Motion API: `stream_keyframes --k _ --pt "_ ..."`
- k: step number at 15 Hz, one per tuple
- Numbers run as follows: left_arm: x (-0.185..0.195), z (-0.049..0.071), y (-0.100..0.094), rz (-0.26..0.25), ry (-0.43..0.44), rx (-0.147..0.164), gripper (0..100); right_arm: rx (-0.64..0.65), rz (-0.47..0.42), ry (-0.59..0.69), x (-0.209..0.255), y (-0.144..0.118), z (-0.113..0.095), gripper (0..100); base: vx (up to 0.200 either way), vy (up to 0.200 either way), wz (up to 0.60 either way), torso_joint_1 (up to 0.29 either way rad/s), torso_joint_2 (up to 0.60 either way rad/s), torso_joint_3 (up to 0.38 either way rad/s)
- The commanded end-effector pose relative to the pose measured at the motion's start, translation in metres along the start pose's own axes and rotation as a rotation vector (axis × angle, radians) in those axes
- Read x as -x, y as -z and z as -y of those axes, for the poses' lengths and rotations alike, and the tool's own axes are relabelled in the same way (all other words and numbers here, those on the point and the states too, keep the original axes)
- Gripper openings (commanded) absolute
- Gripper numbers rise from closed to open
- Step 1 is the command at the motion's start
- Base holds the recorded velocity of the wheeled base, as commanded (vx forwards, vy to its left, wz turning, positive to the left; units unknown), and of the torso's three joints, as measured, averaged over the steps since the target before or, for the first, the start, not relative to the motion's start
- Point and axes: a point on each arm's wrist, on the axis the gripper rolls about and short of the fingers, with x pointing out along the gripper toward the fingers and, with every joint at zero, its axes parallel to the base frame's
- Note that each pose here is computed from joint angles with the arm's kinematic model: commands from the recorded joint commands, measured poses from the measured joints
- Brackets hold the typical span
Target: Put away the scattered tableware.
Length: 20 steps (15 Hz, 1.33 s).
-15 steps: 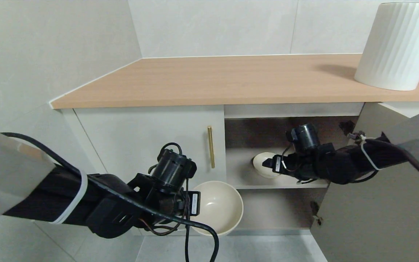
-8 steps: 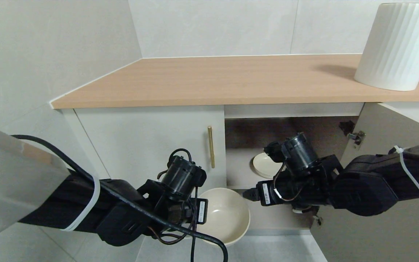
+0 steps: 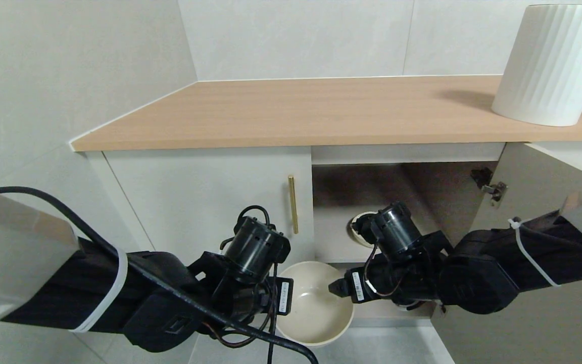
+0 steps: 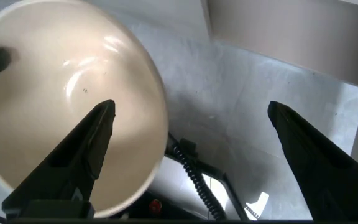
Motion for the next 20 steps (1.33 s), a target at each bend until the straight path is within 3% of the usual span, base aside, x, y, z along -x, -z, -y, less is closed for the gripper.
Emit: stream_keyframes --k 1,3,4,20 --pt "0.0021 0.0007 -0.0007 0.007 0.003 0.0 0 0.003 -0.014 0.003 -0.0055 0.003 -0.001 100 0.0 0.0 0.0 0.0 0.0 0.0" --pt "0.0023 0.0011 -0.0005 0.007 0.004 -0.001 0 -0.001 -0.012 0.005 -0.0063 0.0023 -0.0013 100 0.0 0.0 0.0 0.0 0.0 0.0" --pt "0.0023 0.0011 -0.0005 0.007 0.004 -0.001 0 -0.001 -0.011 0.006 -0.0063 0.0023 -0.0012 0 0.0 0.0 0.0 0.0 0.0 0.0" --pt "0.0008 0.0009 0.0006 0.003 -0.003 -0.003 0 -0.001 -0.01 0.006 -0.0062 0.0019 -0.0014 0 0.0 0.0 0.0 0.0 0.0 0.0"
